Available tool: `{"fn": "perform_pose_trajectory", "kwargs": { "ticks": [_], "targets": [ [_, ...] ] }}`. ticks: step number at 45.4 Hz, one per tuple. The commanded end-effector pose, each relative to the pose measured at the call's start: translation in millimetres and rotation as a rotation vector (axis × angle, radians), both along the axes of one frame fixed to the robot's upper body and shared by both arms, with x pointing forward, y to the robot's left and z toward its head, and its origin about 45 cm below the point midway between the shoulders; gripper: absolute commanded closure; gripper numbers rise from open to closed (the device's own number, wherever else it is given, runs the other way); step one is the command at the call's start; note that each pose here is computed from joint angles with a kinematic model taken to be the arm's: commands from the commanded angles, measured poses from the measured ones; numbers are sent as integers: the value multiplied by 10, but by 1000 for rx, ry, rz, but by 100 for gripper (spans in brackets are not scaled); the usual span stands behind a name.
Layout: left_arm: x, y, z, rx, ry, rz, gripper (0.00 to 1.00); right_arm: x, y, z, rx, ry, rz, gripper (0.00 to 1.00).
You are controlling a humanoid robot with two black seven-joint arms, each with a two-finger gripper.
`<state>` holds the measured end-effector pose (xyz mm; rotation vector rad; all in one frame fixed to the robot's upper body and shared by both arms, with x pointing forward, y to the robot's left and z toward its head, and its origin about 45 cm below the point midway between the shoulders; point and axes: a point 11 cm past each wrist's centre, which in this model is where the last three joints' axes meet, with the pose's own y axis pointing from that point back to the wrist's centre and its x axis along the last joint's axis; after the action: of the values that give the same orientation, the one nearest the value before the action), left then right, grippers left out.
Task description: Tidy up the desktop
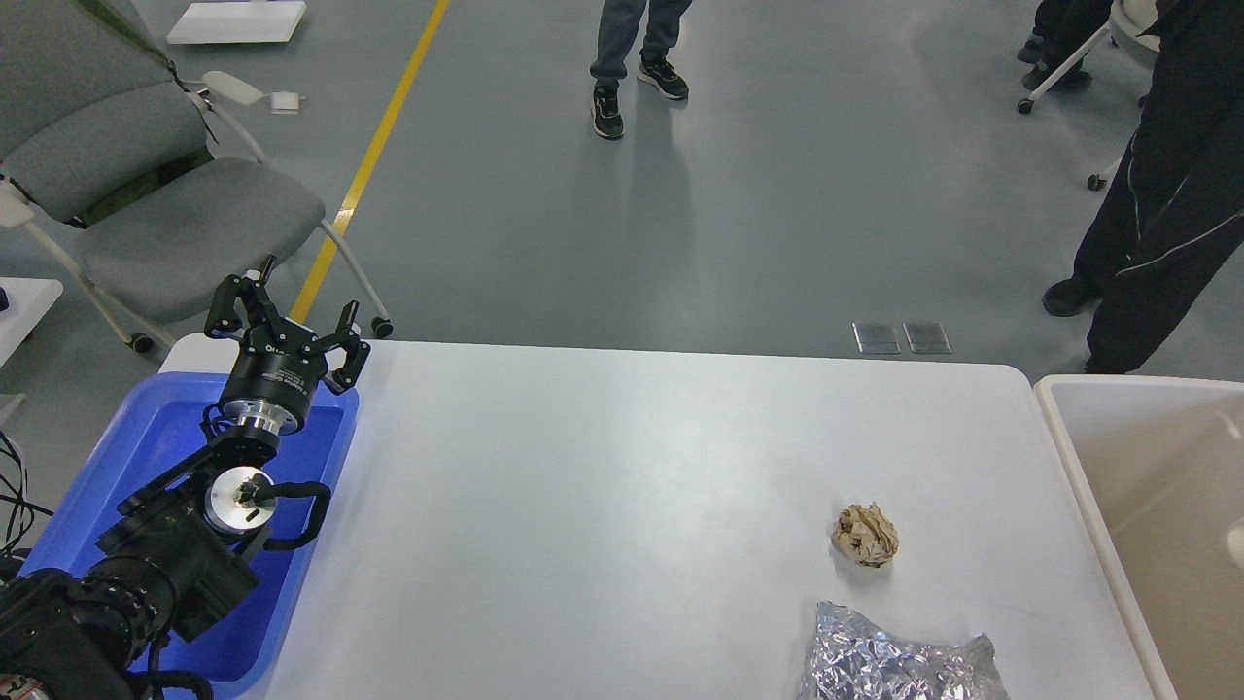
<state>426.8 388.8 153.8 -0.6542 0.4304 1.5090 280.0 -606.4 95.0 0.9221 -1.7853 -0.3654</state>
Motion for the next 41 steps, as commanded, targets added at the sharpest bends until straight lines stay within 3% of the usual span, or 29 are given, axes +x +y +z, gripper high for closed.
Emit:
{"fn": "perform_pose_trajectory", "kwargs": {
  "ticks": [1,3,6,9,15,41],
  "targets": [
    [1,-3,0,0,0,-1,0,-16,8,-21,-1,-1,-8,99],
    [-1,3,0,0,0,1,0,-10,8,-16,-1,-4,-10,88],
    [1,-3,0,0,0,-1,0,19,3,15,-6,-14,-13,61],
    [1,-3,0,0,0,-1,0,43,-8,48,-24,-24,-20,28],
    [-1,1,-1,1,1,0,0,83,-24,107,-59,-46,-38,2],
    [1,-3,0,0,0,-1,0,505,267,209,-17,-108,19,0]
  ]
}}
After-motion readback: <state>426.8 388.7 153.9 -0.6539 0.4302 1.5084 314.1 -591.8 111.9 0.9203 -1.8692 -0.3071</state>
